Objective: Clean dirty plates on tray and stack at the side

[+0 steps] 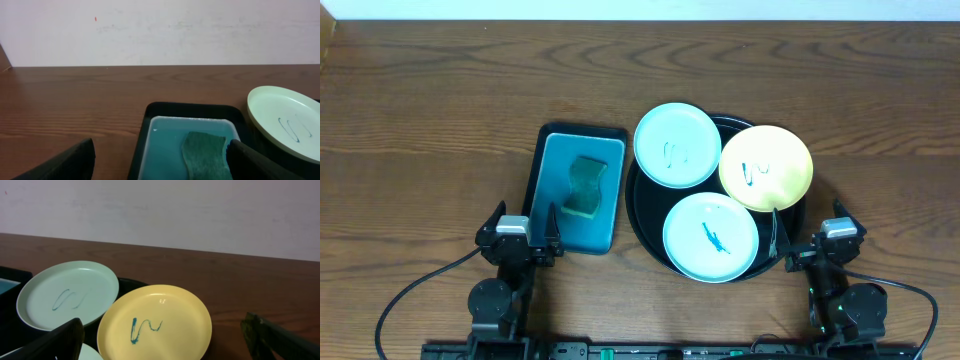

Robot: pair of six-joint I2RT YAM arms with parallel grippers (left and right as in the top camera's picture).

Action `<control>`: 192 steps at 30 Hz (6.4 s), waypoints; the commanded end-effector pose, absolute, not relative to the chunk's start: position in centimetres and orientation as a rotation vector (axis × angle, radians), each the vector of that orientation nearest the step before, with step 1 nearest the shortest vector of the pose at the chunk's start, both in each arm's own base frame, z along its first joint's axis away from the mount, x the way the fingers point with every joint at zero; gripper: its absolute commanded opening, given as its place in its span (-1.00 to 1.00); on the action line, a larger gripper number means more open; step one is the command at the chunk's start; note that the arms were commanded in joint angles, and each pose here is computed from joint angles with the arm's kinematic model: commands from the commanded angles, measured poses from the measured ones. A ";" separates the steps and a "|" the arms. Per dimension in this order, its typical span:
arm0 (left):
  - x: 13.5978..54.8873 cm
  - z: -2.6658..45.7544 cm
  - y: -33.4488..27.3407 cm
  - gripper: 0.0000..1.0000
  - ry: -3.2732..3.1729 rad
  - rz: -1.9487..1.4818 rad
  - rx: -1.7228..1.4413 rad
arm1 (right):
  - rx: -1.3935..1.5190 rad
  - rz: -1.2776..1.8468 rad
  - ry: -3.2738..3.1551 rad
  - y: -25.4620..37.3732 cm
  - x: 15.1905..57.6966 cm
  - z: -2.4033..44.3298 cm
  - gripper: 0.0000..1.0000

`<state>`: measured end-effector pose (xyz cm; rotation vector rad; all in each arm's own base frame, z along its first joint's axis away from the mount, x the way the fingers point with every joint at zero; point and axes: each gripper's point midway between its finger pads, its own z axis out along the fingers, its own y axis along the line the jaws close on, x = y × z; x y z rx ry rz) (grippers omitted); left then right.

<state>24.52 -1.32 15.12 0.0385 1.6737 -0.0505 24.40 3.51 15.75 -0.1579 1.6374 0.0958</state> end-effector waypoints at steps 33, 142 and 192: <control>24.4 13.6 -1.5 0.69 1.729 -0.043 0.060 | -0.168 0.091 1.645 3.6 24.4 15.5 0.99; 22.4 14.5 -5.5 0.69 2.688 -0.424 -0.149 | -0.081 0.175 1.939 3.7 24.0 16.4 0.98; 33.9 13.0 -5.3 0.64 2.879 -0.057 0.011 | -0.104 0.450 2.670 7.6 24.2 14.7 0.57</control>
